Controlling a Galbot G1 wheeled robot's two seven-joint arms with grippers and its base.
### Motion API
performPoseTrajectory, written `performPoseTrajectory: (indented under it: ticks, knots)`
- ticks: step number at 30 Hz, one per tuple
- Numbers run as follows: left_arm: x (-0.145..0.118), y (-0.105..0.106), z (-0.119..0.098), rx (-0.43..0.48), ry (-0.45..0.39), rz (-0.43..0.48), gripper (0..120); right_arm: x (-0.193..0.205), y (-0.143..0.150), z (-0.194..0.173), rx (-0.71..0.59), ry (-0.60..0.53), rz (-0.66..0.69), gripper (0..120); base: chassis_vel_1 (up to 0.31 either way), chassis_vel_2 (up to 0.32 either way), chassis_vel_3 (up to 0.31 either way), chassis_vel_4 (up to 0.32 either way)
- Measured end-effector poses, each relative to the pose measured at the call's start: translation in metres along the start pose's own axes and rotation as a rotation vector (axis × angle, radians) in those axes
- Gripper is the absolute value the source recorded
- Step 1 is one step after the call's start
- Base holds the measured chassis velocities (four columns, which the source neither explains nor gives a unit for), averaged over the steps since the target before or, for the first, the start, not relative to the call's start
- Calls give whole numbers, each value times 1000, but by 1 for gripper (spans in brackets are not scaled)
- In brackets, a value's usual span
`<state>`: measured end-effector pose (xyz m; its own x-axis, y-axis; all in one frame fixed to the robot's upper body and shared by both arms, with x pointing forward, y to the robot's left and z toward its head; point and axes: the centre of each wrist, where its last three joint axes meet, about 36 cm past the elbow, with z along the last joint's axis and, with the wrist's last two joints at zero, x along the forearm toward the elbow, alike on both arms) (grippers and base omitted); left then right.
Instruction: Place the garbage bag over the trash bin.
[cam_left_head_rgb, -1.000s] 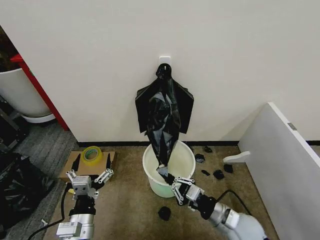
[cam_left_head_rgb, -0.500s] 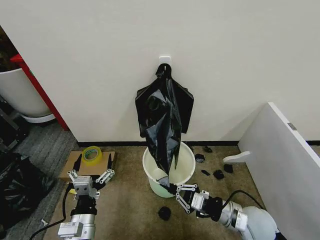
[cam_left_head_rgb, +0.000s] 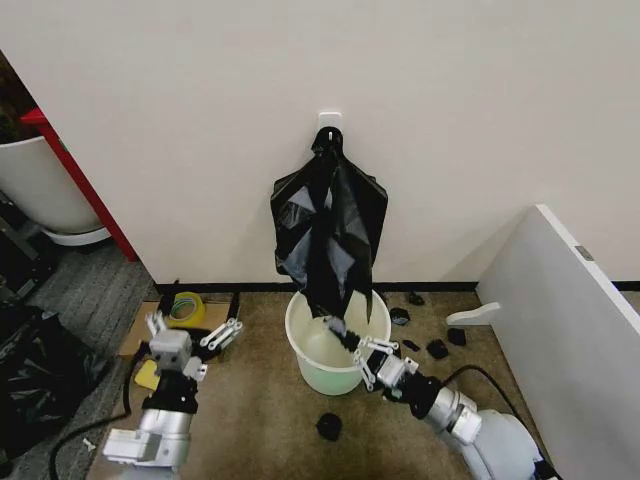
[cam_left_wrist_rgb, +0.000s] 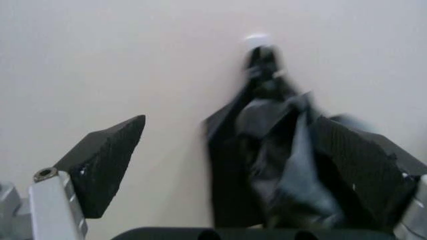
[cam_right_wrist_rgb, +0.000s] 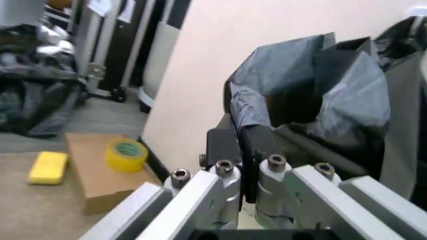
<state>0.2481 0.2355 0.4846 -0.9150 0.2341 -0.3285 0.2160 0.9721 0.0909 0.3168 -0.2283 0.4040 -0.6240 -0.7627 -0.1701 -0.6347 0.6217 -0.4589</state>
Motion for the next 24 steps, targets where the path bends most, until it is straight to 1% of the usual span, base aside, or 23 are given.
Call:
performPoseTrajectory:
  ticks: [1,2,4,5,7,10,13,16,19,20,24]
  knots:
    - [-8,5,-6,6,-8,60,100,-2,0,0,7,4,17,0,0,0,0,0]
    - [-23,10,-14,17,-10,135,100,-4,0,-2,18,3,25,0,0,0,0,0]
    - [-42,16,-22,33,-16,205,100,-6,1,-3,32,2,27,0,0,0,0,0]
    - [-42,16,-22,33,-16,205,100,-6,1,-3,32,2,27,0,0,0,0,0]
    - [-51,19,-27,43,-2,237,100,-11,3,-3,31,-8,16,0,0,0,0,0]
    - [-57,25,-29,24,29,261,100,-26,9,0,14,-26,-20,0,0,0,0,0]
    - [-63,29,-24,-2,45,281,100,-29,13,1,5,-29,-26,0,0,0,0,0]
    - [-75,34,-17,-30,67,306,100,-28,15,1,-2,-27,-20,0,0,0,0,0]
    - [-91,36,-8,-11,92,304,100,-26,12,0,4,-25,-12,0,0,0,0,0]
    - [-91,36,-8,-11,92,304,100,-26,12,0,4,-25,-12,0,0,0,0,0]
    - [-107,32,4,8,133,292,100,-25,9,0,11,-22,-6,0,0,0,0,0]
